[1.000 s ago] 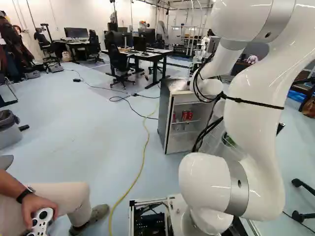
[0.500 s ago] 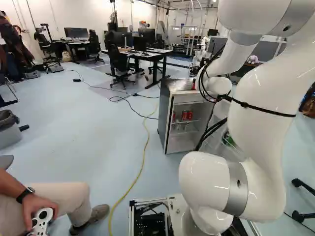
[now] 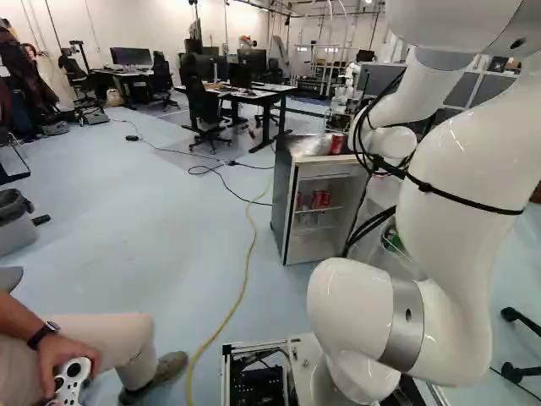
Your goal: Grab a drink from the fridge
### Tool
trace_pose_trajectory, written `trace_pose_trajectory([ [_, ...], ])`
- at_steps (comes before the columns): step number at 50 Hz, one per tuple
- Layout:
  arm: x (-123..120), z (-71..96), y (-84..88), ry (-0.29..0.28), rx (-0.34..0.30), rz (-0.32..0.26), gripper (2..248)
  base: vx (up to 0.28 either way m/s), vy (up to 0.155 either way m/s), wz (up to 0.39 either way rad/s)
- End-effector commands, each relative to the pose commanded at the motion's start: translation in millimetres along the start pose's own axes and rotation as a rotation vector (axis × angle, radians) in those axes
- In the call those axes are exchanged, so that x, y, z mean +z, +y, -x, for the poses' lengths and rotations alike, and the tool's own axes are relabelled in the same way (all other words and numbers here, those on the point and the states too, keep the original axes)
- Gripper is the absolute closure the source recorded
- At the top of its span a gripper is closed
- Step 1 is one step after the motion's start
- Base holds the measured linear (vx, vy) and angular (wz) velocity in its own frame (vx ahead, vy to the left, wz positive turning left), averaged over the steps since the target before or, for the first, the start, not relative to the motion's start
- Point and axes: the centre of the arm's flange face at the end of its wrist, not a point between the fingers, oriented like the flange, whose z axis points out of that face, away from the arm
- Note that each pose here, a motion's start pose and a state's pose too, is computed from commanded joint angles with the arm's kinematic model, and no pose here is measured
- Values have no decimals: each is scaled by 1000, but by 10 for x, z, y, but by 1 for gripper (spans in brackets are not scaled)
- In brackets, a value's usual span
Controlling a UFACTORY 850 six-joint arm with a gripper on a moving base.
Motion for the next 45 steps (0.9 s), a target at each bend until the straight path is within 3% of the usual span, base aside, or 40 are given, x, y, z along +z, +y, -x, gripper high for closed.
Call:
trace_pose_trajectory([
  [21,-145,-80,377,-72,64,91,3,0,0,0],
  [45,-238,-155,776,-202,150,178,3,0,0,0],
])
